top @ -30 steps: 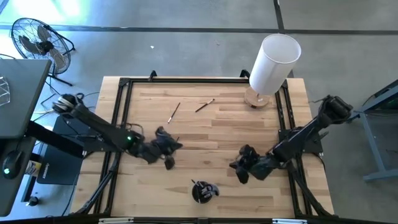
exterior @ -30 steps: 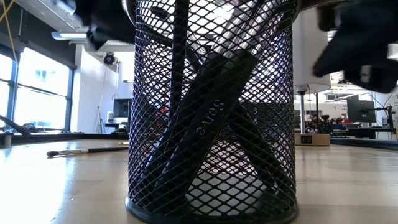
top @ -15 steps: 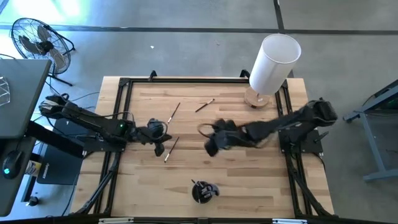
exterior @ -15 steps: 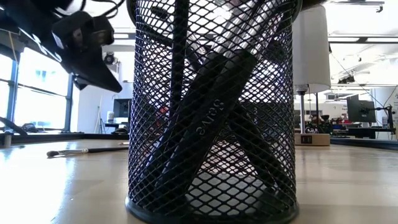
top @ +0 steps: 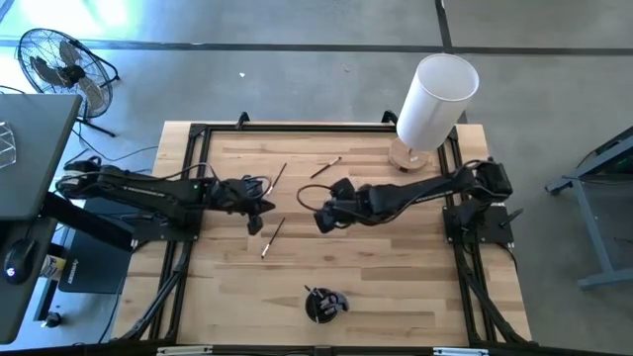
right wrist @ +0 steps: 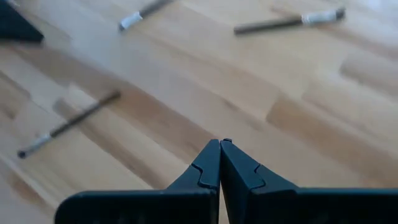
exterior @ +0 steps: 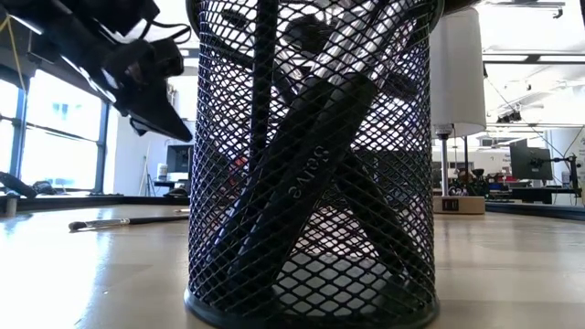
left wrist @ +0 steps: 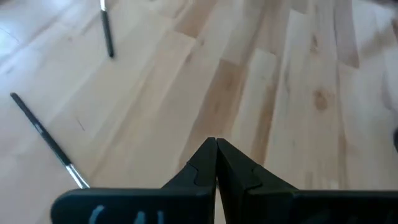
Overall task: Put items in baskets/containers
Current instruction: Put the black eyeshadow brush into the black pen holder
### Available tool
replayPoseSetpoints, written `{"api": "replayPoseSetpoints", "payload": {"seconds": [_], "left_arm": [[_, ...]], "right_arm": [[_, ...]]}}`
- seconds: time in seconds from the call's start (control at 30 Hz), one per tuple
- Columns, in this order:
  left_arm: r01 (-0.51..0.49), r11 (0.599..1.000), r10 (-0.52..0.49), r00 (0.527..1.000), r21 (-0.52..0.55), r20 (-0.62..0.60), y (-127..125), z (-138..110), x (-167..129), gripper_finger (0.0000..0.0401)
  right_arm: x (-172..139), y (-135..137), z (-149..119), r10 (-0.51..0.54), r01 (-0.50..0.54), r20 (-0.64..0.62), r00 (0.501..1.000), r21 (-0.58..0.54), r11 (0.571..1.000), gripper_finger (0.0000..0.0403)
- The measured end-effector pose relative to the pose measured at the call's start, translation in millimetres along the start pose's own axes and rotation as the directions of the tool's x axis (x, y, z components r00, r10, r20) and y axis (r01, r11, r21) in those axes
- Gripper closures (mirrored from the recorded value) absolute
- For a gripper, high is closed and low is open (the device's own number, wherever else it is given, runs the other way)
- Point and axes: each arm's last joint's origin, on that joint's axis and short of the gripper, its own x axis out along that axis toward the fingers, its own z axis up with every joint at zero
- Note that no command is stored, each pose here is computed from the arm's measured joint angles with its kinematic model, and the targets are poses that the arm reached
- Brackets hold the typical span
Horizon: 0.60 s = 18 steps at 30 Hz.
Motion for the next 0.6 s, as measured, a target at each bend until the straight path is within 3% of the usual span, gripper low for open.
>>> {"api": "replayPoseSetpoints", "payload": {"seconds": [0.2, 0.4, 0.6], "left_arm": [[0.024, 0.998, -0.027, 0.999, 0.053, 0.043, 8.6, 8.2, 2.4, 0.0370], [0.055, 0.996, -0.060, 0.995, 0.069, 0.079, 13.5, 16.9, 11.2, 0.0305], [-0.014, 0.999, 0.015, 0.999, 0.041, -0.034, 14.9, 49.1, 39.8, 0.0231]], "right_arm": [[11.8, -12.9, -44.8, -0.019, 0.028, -0.122, 0.992, 0.073, 0.997, 0.0403], [11.8, -28.4, -82.2, -0.017, 0.045, -0.176, 0.984, 0.157, 0.987, 0.0403], [-0.3, -55.7, -104.8, 0.000, 0.033, -0.158, 0.987, 0.207, 0.978, 0.0403]]}}
